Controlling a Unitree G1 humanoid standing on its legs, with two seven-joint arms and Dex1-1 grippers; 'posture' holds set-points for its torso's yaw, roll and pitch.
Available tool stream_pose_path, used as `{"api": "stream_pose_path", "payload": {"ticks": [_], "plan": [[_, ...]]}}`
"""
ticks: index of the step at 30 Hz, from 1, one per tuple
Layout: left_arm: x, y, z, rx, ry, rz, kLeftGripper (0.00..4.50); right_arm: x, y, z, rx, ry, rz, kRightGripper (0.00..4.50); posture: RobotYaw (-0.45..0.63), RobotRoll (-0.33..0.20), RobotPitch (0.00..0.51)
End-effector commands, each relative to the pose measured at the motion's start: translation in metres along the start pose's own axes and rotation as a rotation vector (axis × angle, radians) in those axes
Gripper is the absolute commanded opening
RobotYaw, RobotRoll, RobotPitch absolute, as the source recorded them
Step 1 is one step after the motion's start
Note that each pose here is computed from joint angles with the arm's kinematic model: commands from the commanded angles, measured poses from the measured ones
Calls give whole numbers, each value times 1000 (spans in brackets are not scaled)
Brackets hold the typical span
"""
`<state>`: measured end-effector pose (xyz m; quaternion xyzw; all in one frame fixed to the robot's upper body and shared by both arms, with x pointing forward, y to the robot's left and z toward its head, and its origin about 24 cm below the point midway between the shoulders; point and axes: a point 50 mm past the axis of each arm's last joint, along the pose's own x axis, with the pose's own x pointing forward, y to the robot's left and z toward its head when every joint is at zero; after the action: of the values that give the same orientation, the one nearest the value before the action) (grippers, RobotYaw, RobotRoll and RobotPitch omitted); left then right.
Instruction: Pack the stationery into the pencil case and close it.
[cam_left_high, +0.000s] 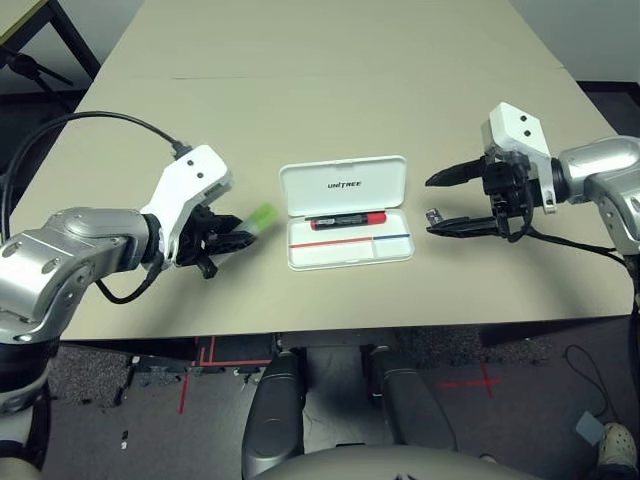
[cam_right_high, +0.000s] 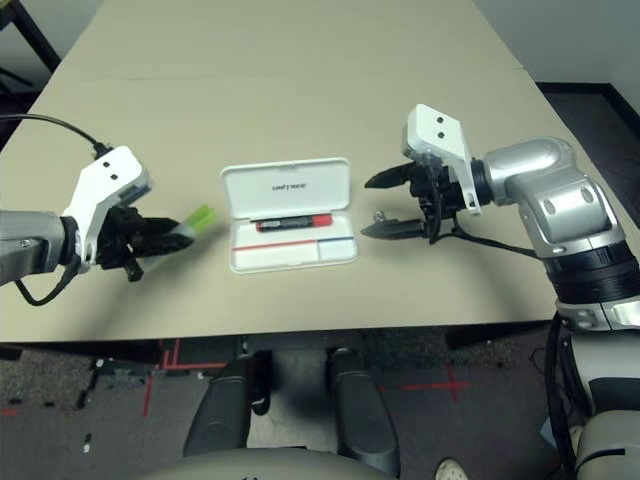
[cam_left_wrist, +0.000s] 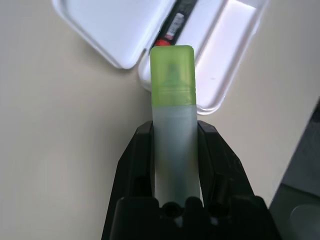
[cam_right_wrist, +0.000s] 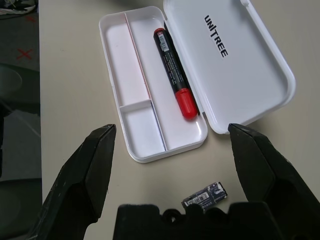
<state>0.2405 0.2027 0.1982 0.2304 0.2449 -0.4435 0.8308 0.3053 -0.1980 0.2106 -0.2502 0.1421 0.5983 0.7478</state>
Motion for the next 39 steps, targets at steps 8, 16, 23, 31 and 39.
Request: {"api": "stream_pose_path", "payload": {"ticks": [8, 16, 23, 31, 39], "plan": [[17, -28, 20, 263, -43, -208, 1103, 2, -3, 1, -14, 11, 9, 4500, 37, 0, 188], [49, -29, 34, 382, -47, -236, 1103, 4, -4, 1, -14, 14, 10, 4500, 17, 0, 193], [74, -31, 36, 436, -38, -280, 1103, 4, -1, 0, -13, 23, 4, 4500, -16, 0, 199], [91, -26, 35, 459, -31, -290, 1103, 3, 2, -2, -4, 32, -5, 4500, -45, 0, 203], [100, -25, 36, 471, -29, -299, 1103, 1, 6, -5, 5, 42, -12, 4500, -54, 0, 207]]}}
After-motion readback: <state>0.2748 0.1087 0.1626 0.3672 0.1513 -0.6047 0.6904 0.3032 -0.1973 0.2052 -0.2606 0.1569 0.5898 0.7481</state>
